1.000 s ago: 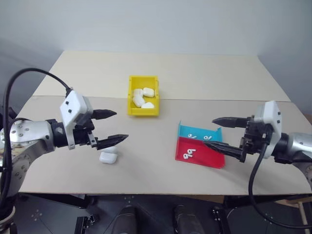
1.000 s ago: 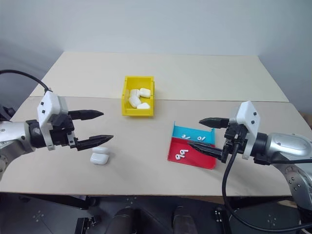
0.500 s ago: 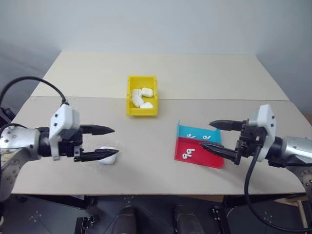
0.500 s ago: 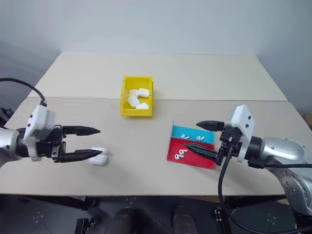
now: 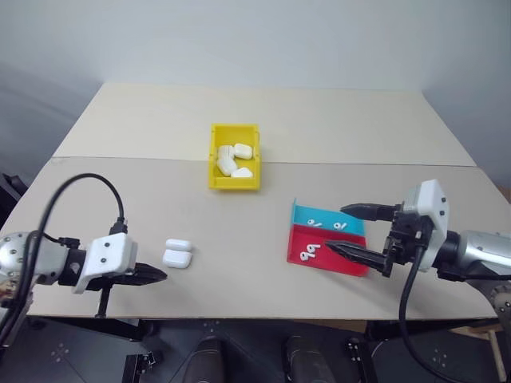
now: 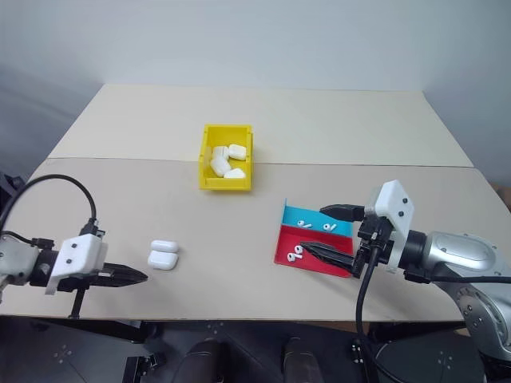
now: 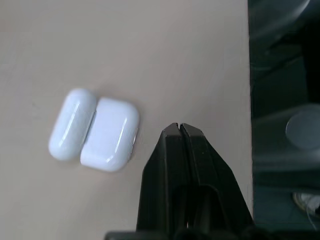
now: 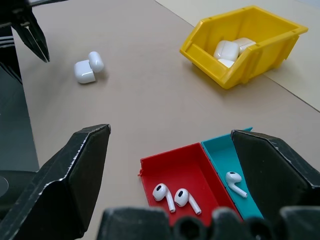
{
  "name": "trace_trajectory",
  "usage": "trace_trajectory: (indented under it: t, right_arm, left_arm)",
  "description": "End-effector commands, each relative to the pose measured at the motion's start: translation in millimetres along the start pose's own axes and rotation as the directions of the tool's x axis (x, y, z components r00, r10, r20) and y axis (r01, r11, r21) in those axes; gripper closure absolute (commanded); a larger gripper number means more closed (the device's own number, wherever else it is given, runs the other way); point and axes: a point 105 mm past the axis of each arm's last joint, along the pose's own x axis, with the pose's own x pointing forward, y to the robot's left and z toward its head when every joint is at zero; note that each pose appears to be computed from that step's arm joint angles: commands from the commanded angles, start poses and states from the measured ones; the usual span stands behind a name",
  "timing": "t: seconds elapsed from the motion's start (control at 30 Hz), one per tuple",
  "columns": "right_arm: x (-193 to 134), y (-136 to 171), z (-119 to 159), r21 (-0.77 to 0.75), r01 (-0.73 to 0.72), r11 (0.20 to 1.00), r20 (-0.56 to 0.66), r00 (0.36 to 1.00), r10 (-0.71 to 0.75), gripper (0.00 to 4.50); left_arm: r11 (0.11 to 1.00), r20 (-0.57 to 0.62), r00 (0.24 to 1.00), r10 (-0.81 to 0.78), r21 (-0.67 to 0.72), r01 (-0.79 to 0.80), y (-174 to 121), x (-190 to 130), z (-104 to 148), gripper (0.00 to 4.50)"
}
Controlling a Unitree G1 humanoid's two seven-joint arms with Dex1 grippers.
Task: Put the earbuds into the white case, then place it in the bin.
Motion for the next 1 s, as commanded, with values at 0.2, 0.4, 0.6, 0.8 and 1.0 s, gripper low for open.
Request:
trace_trajectory:
  t: [0.2, 0.4, 0.6, 0.8, 1.0]
  right_arm:
    - [-6, 0, 15, -0.068, 0.011, 0.998, 0.016, 1.000, -0.010, 0.00]
    - [-8, 0, 16, -0.068, 0.019, 0.998, 0.018, 1.000, -0.018, 0.00]
    - [-9, 2, 16, -0.067, 0.021, 0.998, 0.022, 1.000, -0.019, 0.00]
    - [-9, 4, 16, -0.068, 0.019, 0.998, 0.024, 1.000, -0.018, 0.00]
    - [-10, 7, 16, -0.067, 0.012, 0.998, 0.026, 1.000, -0.010, 0.00]
  left_arm:
    - [0.997, -0.111, 0.994, 0.014, 0.076, -0.006, 13, 18, -22, 4.47]
    - [0.991, -0.082, 0.991, 0.108, 0.086, -0.101, 37, 24, -20, 4.47]
    - [0.981, -0.089, 0.983, 0.163, 0.121, -0.152, 54, 26, -16, 4.47]
    - [0.965, -0.060, 0.969, 0.241, 0.124, -0.233, 74, 29, -5, 4.47]
    - [0.970, -0.095, 0.978, 0.187, 0.177, -0.168, 68, 10, -6, 4.47]
